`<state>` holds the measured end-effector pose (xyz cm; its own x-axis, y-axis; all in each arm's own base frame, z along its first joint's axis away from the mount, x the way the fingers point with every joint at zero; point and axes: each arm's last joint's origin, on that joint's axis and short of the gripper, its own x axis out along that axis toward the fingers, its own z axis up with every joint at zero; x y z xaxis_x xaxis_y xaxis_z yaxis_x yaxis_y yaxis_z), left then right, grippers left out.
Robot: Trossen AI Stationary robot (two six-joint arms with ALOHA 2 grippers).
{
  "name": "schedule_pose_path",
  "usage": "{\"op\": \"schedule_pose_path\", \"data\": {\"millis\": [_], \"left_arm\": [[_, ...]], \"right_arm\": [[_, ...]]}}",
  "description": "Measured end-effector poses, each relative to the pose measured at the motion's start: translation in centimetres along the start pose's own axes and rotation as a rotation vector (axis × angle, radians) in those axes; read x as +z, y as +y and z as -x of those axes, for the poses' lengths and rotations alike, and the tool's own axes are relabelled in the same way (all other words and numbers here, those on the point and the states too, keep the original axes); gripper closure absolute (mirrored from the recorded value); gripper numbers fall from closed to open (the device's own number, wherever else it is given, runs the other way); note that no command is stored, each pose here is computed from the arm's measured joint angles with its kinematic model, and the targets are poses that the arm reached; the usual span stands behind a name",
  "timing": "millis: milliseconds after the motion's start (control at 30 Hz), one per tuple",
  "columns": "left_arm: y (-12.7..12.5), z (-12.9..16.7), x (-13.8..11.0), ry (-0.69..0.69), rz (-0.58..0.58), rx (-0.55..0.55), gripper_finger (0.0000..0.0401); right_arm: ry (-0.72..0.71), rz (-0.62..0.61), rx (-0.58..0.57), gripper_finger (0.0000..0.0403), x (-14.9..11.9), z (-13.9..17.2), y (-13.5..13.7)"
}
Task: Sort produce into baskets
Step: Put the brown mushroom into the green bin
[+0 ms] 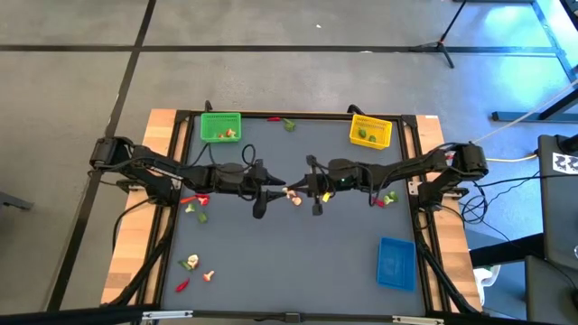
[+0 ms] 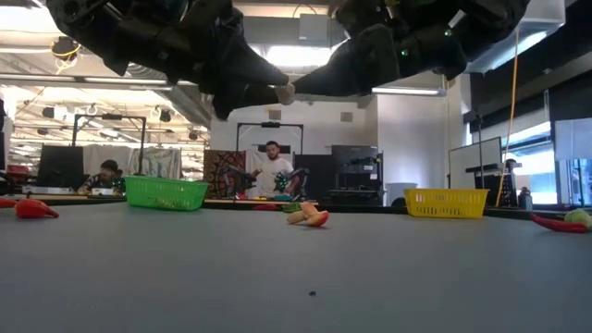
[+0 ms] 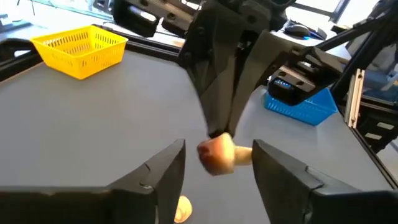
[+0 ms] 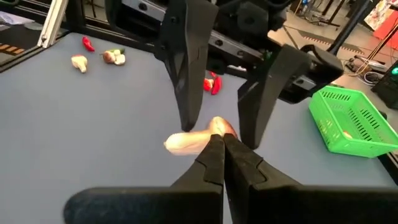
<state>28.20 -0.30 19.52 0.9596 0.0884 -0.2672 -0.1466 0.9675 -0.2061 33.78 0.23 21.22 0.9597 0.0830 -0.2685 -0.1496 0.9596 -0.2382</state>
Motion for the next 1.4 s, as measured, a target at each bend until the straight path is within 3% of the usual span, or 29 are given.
{"op": "schedule_pose_path", "data": {"millis": [433,533,700,967,1033,1200,1400], "left_arm": [[0.1,0.0,-0.1,0.011,-0.066,0.005,0.0381],[0.1,0.0,-0.2,0.02,-0.067,0.009,0.0397],[0.3,0.1,-0.6,0.071,-0.042,0.022,0.0377],[0.5,0.2,-1.5,0.157,0.02,0.048,0.0315],[0.5,0.2,-1.6,0.171,0.022,0.051,0.0294],[0.6,0.2,-1.8,0.187,0.028,0.057,0.0253],[0.6,0.2,-1.7,0.184,0.042,0.057,0.0237]], "right_arm": [[-0.038,-0.035,-0.029,0.0402,0.9,-0.4,-0.3],[-0.018,-0.061,-0.046,0.0395,0.7,-0.4,-0.4],[0.083,-0.177,-0.038,0.0339,-0.1,-0.2,-0.2],[0.513,-0.342,0.041,0.0236,-4.4,0.5,1.3],[0.561,-0.381,0.038,0.0221,-5.3,0.4,1.5],[0.608,-0.419,0.064,0.0206,-7.1,-0.4,2.0],[0.61,-0.437,0.029,0.022,-8.5,-1.6,2.2]]}}
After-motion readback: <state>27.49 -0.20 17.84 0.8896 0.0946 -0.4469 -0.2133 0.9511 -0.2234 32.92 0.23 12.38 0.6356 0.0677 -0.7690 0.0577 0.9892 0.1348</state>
